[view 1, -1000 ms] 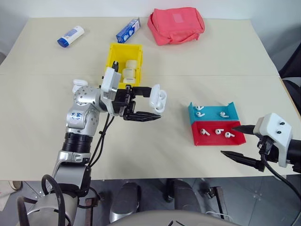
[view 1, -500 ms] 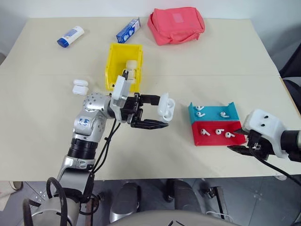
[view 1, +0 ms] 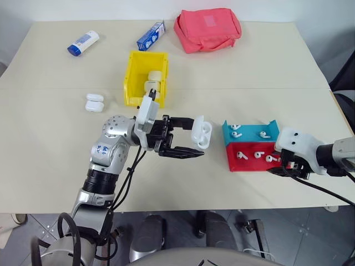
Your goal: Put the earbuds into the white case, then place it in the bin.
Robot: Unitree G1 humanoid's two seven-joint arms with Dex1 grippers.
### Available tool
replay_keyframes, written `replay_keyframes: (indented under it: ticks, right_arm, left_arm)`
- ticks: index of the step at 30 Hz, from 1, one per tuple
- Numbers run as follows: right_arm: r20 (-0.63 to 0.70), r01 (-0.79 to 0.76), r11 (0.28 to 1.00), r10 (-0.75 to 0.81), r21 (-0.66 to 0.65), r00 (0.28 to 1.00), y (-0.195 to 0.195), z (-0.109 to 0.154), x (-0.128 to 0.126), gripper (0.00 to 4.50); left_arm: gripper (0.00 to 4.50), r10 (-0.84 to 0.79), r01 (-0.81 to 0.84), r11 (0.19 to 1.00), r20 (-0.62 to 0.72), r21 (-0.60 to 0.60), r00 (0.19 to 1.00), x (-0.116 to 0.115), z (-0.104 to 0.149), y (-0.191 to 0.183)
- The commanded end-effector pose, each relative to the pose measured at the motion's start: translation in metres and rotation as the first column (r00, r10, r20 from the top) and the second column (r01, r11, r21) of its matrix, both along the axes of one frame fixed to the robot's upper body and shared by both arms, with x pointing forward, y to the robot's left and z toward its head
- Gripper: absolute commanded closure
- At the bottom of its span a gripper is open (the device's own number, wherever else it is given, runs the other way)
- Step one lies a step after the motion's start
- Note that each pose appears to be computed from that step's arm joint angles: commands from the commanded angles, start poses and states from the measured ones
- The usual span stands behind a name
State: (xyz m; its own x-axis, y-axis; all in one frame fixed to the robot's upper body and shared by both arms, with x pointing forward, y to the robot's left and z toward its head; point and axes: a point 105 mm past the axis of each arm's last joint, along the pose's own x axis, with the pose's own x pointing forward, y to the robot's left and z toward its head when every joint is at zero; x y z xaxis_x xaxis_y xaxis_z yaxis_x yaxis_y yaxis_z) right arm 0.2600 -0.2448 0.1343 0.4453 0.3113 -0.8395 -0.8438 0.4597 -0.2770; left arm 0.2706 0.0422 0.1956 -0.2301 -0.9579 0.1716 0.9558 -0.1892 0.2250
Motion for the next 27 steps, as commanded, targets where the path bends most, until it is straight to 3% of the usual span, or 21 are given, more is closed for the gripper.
replay_keyframes:
  ticks: [1, 10, 14, 27]
  right_arm:
    - [0.017, -0.012, 1.000, 0.013, -0.023, 1.000, -0.003, 0.003, 0.007, 1.58]
    - [-0.013, -0.025, 0.999, 0.024, -0.035, 1.000, -0.005, -0.004, 0.011, 1.58]
    - [-0.013, -0.038, 0.999, 0.037, -0.031, 0.999, -0.003, -0.003, 0.011, 2.45]
    - [0.004, -0.050, 0.998, 0.050, -0.038, 0.999, -0.003, -0.007, 0.019, 2.45]
  left_arm:
    - [1.74, -0.018, 0.019, 0.999, 0.041, -0.035, 0.999, -0.008, 0.010, -0.001]
    - [1.74, -0.005, 0.007, 0.999, 0.039, -0.037, 0.999, -0.009, 0.009, 0.000]
    - [1.74, 0.004, -0.002, 0.999, 0.040, -0.035, 0.999, -0.008, 0.009, 0.001]
    - [1.74, 0.018, -0.016, 0.999, 0.042, -0.037, 0.999, -0.006, 0.010, 0.001]
